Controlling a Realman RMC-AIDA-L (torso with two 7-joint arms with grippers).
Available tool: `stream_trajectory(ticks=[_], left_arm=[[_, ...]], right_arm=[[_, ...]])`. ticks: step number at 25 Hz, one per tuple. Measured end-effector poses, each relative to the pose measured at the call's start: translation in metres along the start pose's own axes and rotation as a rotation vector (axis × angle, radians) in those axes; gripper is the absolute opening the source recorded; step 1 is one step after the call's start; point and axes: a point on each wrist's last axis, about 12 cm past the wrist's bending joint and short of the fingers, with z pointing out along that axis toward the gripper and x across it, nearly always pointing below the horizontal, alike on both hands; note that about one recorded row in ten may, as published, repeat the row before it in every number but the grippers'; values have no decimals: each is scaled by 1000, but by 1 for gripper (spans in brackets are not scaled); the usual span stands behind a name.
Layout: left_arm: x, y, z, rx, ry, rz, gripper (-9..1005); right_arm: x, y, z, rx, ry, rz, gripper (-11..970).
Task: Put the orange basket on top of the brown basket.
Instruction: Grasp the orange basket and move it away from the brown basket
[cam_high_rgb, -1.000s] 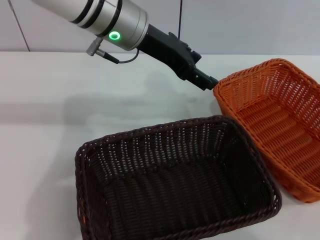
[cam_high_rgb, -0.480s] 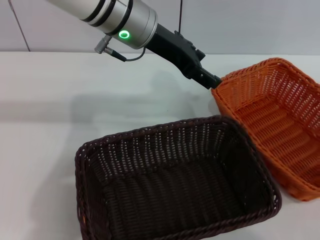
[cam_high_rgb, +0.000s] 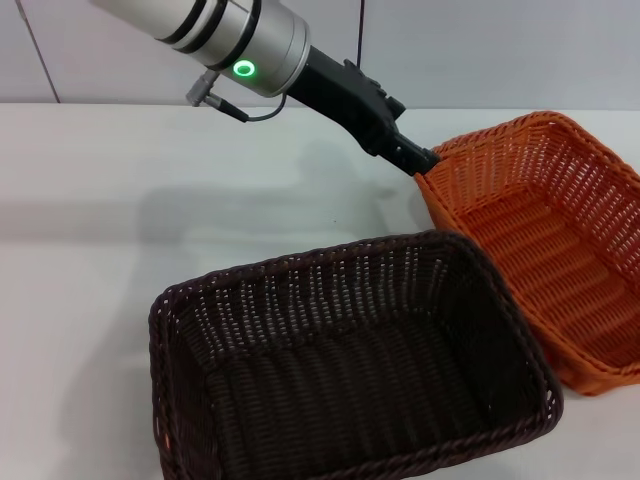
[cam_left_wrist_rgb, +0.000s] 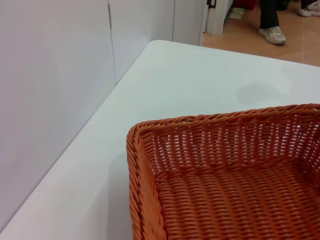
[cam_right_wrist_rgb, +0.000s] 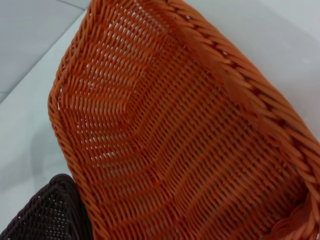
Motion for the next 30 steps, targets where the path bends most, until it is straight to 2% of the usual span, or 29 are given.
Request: stream_trajectory(ticks=[13, 19, 25, 30], left_arm=[[7, 2, -1, -15, -4, -16, 861], [7, 1, 0, -12, -3, -15, 861], [7, 1, 0, -13, -2, -14, 861], [5, 2, 1, -20, -6, -9, 862]], right_arm=[[0, 1, 3, 13, 19, -9, 828], [0, 0, 4, 17, 21, -21, 797], [1, -6, 2, 31, -10, -36, 766], [2, -11, 1, 53, -30, -37, 674]])
